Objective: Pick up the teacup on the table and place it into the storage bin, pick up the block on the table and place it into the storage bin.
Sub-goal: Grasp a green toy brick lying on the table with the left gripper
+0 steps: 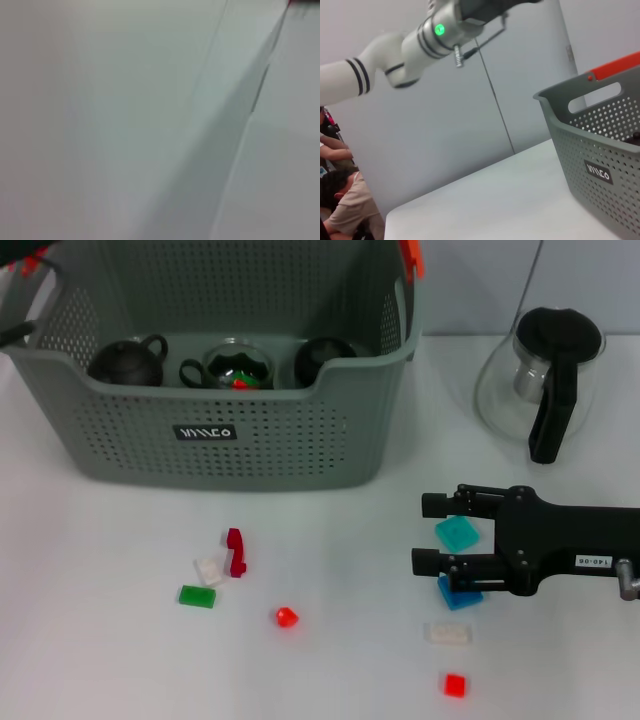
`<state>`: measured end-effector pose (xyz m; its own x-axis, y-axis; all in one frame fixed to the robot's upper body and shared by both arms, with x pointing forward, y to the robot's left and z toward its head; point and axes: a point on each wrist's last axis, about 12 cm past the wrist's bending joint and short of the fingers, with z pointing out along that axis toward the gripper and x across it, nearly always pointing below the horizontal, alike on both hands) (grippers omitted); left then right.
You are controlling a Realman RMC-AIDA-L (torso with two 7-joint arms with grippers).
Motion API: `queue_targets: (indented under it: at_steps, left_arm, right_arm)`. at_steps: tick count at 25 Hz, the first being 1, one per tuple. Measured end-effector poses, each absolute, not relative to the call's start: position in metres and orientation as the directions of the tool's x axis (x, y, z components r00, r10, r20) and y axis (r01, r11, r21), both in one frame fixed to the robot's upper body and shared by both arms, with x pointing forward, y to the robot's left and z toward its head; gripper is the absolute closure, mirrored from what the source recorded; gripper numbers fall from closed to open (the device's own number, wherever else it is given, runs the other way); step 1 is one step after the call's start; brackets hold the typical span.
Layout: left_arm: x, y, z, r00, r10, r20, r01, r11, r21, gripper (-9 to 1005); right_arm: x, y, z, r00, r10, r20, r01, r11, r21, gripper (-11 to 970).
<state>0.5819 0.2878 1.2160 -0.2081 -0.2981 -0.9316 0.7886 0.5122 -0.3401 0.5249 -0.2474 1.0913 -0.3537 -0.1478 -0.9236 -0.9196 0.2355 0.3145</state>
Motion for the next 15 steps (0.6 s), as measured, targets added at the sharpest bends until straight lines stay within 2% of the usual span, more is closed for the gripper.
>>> queue_targets:
  at_steps: [2, 4, 10, 12, 13, 15]
  left_arm:
    - [0.572, 0.302, 1.211, -0.196, -0.337, -0.921, 0.807, 0.478, -0.347, 217]
    - [0.564, 0.311, 1.207, -0.202, -0.304, -0.931, 0.821, 0.466, -0.33, 218]
    - [0.525, 0.325, 1.177, -0.183, 0.023, -0.983, 0.903, 0.398, -0.159, 229]
    - [0.521, 0.325, 1.171, -0.185, 0.078, -0.98, 0.911, 0.387, -0.141, 233]
    - [0.51, 0.324, 1.152, -0.211, 0.231, -0.95, 0.925, 0.362, -0.118, 235]
    - [0.507, 0.323, 1.141, -0.226, 0.296, -0.928, 0.927, 0.359, -0.112, 239]
  right_arm:
    - [0.525, -0.247, 1.091, -0.354, -0.148, -0.923, -0.919, 0.236, 0.315, 123]
    - [0.525, -0.247, 1.091, -0.355, -0.149, -0.923, -0.919, 0.236, 0.316, 123]
    - [0.525, -0.247, 1.091, -0.355, -0.15, -0.923, -0.919, 0.235, 0.315, 124]
    - [0.525, -0.247, 1.091, -0.354, -0.151, -0.923, -0.92, 0.235, 0.315, 124]
    - [0.526, -0.247, 1.092, -0.353, -0.151, -0.923, -0.92, 0.234, 0.314, 124]
    - [0.526, -0.246, 1.092, -0.352, -0.151, -0.924, -0.921, 0.233, 0.313, 124]
